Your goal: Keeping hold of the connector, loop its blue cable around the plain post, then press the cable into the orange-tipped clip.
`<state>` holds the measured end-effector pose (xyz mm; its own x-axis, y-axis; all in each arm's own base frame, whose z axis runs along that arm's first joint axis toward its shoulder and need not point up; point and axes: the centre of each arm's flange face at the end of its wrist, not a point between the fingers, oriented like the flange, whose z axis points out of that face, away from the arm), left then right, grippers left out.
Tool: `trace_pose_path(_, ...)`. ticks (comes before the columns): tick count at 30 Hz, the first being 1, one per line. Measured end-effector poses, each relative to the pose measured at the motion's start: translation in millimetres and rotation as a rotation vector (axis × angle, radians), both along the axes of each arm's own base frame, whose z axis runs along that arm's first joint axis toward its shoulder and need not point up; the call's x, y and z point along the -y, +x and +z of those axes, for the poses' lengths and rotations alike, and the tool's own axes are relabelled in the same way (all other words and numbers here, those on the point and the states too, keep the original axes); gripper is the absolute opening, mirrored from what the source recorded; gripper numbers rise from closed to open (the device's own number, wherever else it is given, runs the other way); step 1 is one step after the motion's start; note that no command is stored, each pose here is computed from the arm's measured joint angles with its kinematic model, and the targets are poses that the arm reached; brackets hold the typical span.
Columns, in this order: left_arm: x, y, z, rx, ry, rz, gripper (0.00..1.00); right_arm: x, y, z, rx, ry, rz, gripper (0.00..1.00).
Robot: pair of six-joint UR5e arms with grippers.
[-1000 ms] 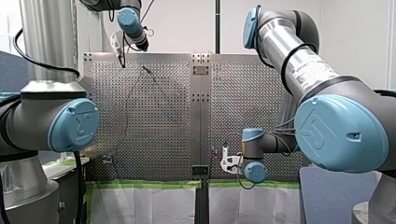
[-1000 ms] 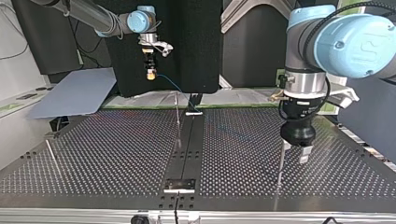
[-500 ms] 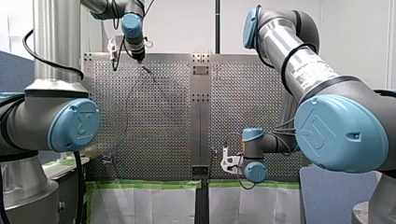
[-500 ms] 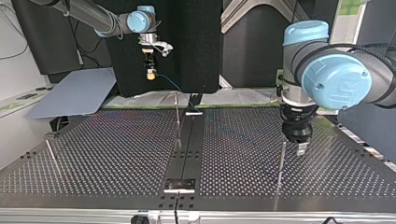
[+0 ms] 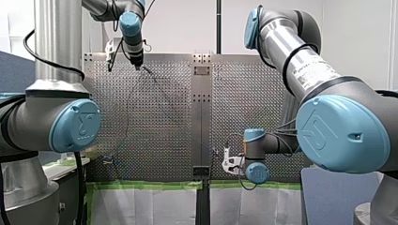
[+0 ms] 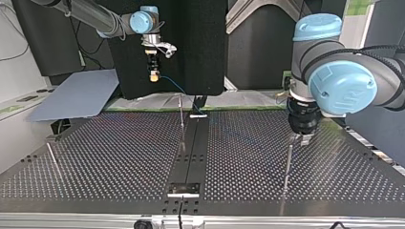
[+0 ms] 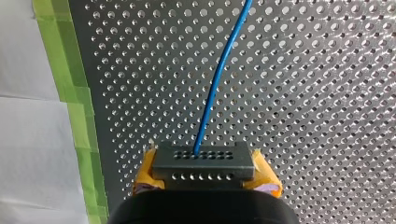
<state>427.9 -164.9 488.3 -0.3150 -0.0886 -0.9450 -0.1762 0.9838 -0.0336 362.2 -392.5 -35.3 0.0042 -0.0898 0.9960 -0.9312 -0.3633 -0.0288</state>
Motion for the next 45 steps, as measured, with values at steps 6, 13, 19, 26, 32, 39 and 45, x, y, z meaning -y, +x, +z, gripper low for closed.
trace_pose_path(6, -4.0, -3.5, -2.1, -0.038, 0.012, 0.007, 1.0, -0.2, -0.1, -0.2, -0.002, 0.002, 0.0, 0.0)
trace_pose_path(13, -8.4, -2.8, -2.2, -0.042, 0.013, 0.022, 1.0, 0.0, -0.4, -0.2, -0.001, 0.002, -0.001, 0.0)
trace_pose_path(19, -11.4, -2.1, -2.1, -0.042, 0.013, 0.035, 1.0, -1.0, -0.3, -0.8, -0.005, 0.007, 0.001, 0.0)
trace_pose_path(26, -13.0, -2.4, -1.8, -0.041, 0.021, 0.048, 1.0, -2.0, 0.3, -1.1, -0.007, 0.01, 0.002, 0.0)
trace_pose_path(32, -12.8, -2.6, -1.6, -0.041, 0.021, 0.047, 1.0, -2.3, 0.4, -1.2, -0.008, 0.011, 0.003, 0.0)
trace_pose_path(39, -3.5, -3.6, -1.3, -0.041, 0.046, -0.01, 1.0, -2.6, 0.3, -1.5, -0.01, 0.014, 0.003, 0.0)
trace_pose_path(45, 14.4, -1.4, 0.4, 0.005, 0.041, -0.097, 1.0, -3.2, 0.6, -1.5, -0.011, 0.016, 0.004, 0.0)
